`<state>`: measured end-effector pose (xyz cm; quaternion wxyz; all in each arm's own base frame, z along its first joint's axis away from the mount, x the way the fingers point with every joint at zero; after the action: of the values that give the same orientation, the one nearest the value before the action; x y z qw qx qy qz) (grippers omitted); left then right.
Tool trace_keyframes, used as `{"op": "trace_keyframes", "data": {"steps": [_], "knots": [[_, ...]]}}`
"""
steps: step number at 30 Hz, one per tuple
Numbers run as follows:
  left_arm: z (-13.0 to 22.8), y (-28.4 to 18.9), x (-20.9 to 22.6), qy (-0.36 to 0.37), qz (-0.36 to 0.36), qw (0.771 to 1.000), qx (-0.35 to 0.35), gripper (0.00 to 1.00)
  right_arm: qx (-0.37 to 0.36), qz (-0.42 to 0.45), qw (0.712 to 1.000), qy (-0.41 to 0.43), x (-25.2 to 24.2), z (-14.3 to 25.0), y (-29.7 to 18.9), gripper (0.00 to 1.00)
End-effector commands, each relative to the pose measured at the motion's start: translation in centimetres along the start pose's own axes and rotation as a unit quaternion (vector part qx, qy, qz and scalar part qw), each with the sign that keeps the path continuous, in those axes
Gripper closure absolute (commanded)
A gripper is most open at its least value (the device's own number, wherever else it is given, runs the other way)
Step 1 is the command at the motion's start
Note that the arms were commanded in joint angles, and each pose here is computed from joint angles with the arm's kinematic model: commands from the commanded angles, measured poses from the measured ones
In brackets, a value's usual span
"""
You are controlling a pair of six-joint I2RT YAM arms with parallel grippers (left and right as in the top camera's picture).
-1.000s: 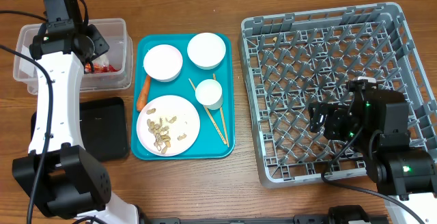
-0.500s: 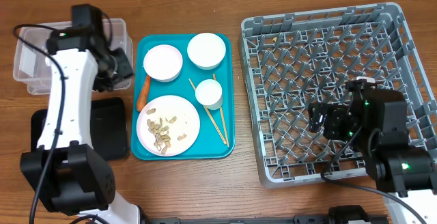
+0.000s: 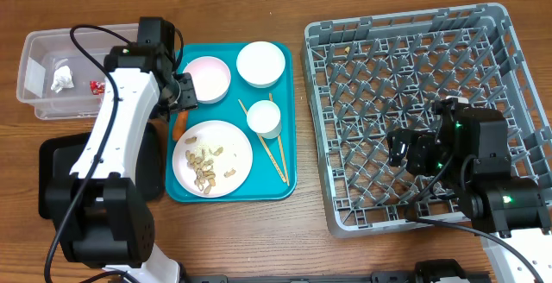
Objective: Sort waste into correct bins and load items into the dishwasher
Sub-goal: 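Grasp the orange carrot on the teal tray with the left gripper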
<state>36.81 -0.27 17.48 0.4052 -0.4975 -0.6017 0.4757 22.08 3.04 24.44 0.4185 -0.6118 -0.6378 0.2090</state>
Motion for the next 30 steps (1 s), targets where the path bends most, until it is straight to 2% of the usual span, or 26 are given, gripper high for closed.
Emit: {"op": "trace_keyframes", "data": {"steps": [1, 10, 23, 27, 28, 30], "knots": [[0.6, 2.6, 0.2, 0.033, -0.014, 0.999, 0.000, 0.48, -0.017, 0.001, 1.000, 0.001, 0.1, -0.8, -0.7, 0.00], [0.2, 5.6, 0.4, 0.046, -0.027, 0.998, -0.040, 0.48, -0.016, 0.002, 1.000, 0.001, 0.1, -0.8, -0.7, 0.00], [1.0, 10.5, 0.5, 0.051, -0.046, 0.998, 0.013, 0.51, -0.012, 0.003, 1.000, 0.002, 0.0, -0.6, -0.7, 0.00], [1.5, 11.7, 0.5, 0.053, -0.045, 0.997, 0.032, 0.58, -0.012, 0.003, 1.000, 0.002, 0.0, -0.6, -0.7, 0.00], [1.5, 11.7, 0.5, 0.052, -0.045, 0.997, 0.032, 0.64, -0.012, 0.003, 1.000, 0.002, 0.0, -0.6, -0.7, 0.00], [1.4, 11.5, 0.5, 0.052, -0.045, 0.997, 0.029, 0.69, -0.012, 0.003, 1.000, 0.002, 0.0, -0.6, -0.7, 0.00]]}}
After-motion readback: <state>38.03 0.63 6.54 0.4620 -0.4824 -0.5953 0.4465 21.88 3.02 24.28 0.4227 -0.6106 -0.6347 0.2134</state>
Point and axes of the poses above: each gripper's point midway between its finger pads, its own y axis out along the fingers, its own x axis along the line the jaws close on, z = x × y, the point moved 6 cm from there along -y, back along the fingers, and after that the axes turned 5 degrees about y, right-handed, at the moved point
